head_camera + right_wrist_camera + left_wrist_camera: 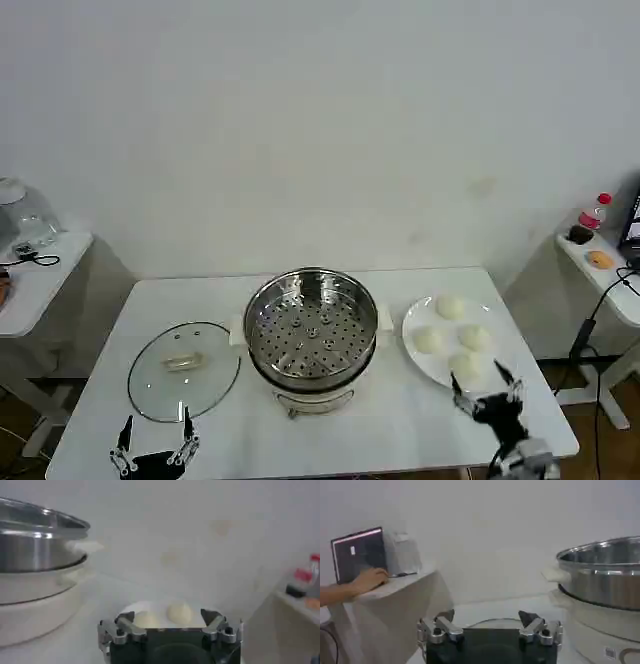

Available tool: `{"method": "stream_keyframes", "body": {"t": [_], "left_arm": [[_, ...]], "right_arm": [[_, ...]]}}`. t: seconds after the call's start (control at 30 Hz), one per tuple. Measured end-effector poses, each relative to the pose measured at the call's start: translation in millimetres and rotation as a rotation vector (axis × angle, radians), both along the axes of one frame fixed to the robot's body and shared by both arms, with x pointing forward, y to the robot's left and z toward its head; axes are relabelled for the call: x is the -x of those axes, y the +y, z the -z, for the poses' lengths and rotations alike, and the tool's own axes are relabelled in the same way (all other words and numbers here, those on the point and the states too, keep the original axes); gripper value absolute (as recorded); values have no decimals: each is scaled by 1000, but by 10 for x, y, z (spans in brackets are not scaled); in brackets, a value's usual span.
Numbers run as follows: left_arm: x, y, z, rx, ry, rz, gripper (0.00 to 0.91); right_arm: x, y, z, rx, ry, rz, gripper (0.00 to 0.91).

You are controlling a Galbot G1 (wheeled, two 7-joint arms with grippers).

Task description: Take steamed baozi put them in steamer then cover it.

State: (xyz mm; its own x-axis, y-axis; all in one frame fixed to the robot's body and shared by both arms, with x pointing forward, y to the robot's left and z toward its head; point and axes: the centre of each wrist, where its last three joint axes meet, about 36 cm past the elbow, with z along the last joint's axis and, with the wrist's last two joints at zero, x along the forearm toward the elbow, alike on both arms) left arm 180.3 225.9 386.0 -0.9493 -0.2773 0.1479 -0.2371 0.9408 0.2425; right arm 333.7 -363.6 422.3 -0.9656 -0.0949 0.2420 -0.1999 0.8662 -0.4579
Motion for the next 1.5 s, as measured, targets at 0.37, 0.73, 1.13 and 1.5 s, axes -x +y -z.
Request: {"method": "stream_keyframes", "body": {"t": [0.37, 0.73, 1.13, 1.5], "left_arm": [[-92, 109, -43, -39, 9, 14, 907], [-134, 173, -54, -59, 6, 2, 907], [-145, 228, -24, -74, 8, -13, 907], [-173, 272, -45, -84, -6, -26, 907]], "right_arm": [[-1153, -646, -762, 426, 99, -246, 907], [-2215, -802, -1160, 702, 308, -502, 907], [-2945, -667, -1088, 795, 592, -692, 907], [-3334, -516, -755, 810, 719, -717, 907]]}}
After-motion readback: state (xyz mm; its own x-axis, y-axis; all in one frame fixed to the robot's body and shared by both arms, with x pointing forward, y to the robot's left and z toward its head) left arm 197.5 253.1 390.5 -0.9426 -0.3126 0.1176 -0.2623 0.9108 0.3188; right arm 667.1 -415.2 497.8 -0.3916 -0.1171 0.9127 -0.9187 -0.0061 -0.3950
